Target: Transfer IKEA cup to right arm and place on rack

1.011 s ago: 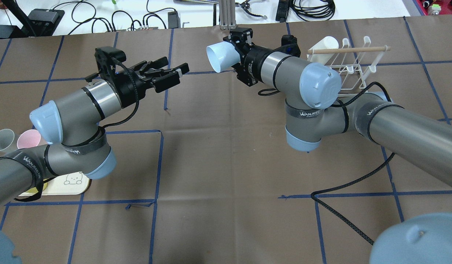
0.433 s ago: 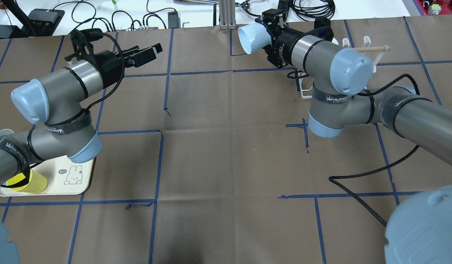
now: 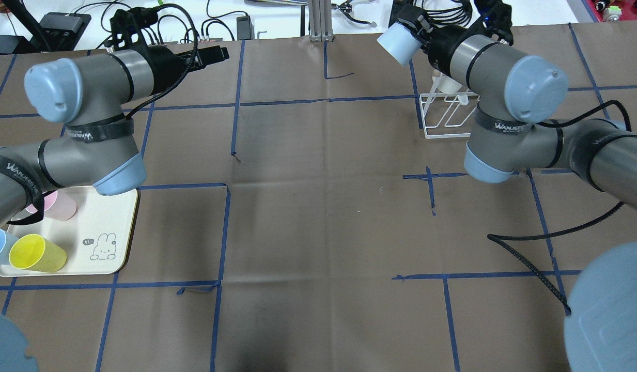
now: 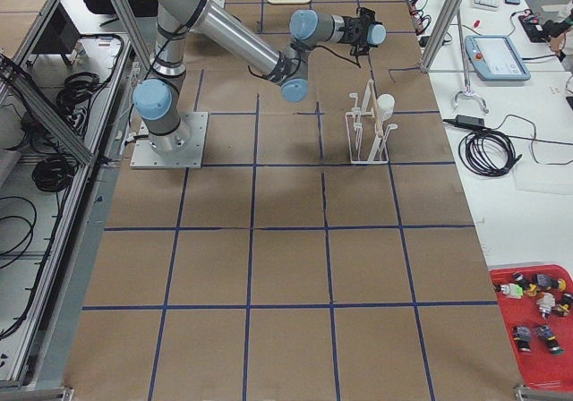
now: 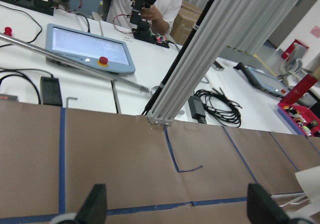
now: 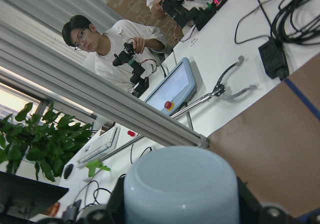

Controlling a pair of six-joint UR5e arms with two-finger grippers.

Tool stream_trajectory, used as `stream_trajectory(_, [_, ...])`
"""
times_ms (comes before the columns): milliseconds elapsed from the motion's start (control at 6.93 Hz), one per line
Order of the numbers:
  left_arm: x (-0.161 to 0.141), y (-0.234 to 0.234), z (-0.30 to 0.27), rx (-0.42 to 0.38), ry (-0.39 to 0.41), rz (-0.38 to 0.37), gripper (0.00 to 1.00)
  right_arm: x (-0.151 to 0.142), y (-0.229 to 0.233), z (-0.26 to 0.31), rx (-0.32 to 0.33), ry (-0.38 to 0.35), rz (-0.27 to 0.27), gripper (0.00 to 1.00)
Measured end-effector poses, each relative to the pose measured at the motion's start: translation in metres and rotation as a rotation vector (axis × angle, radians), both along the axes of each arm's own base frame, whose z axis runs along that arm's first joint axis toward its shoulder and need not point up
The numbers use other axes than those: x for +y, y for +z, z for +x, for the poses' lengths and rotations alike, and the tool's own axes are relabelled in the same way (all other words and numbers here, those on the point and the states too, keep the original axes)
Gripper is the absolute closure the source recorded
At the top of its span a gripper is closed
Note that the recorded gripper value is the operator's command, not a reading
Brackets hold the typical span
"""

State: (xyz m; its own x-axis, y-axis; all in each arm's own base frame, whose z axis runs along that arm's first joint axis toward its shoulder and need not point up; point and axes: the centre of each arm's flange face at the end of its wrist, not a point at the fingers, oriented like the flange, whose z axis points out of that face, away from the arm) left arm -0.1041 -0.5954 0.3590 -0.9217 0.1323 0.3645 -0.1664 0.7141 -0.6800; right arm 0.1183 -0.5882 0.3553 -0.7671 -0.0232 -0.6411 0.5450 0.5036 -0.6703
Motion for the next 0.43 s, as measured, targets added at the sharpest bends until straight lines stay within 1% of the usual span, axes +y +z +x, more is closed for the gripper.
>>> stream_trajectory(144, [-0.010,0.008,-0.021,-0.092,0.033,0.108,0.01,-0.005,0.006,-0.037,0.259,0.047,-0.104,0.93])
stream_trajectory(289, [-0.013,0.012,-0.038,-0.185,0.056,0.228,0.01,-0.010,0.012,-0.076,0.470,0.069,-0.174,0.94])
stream_trajectory(433, [-0.011,0.018,-0.045,-0.260,0.068,0.347,0.01,-0.016,0.017,-0.113,0.628,0.071,-0.217,0.94])
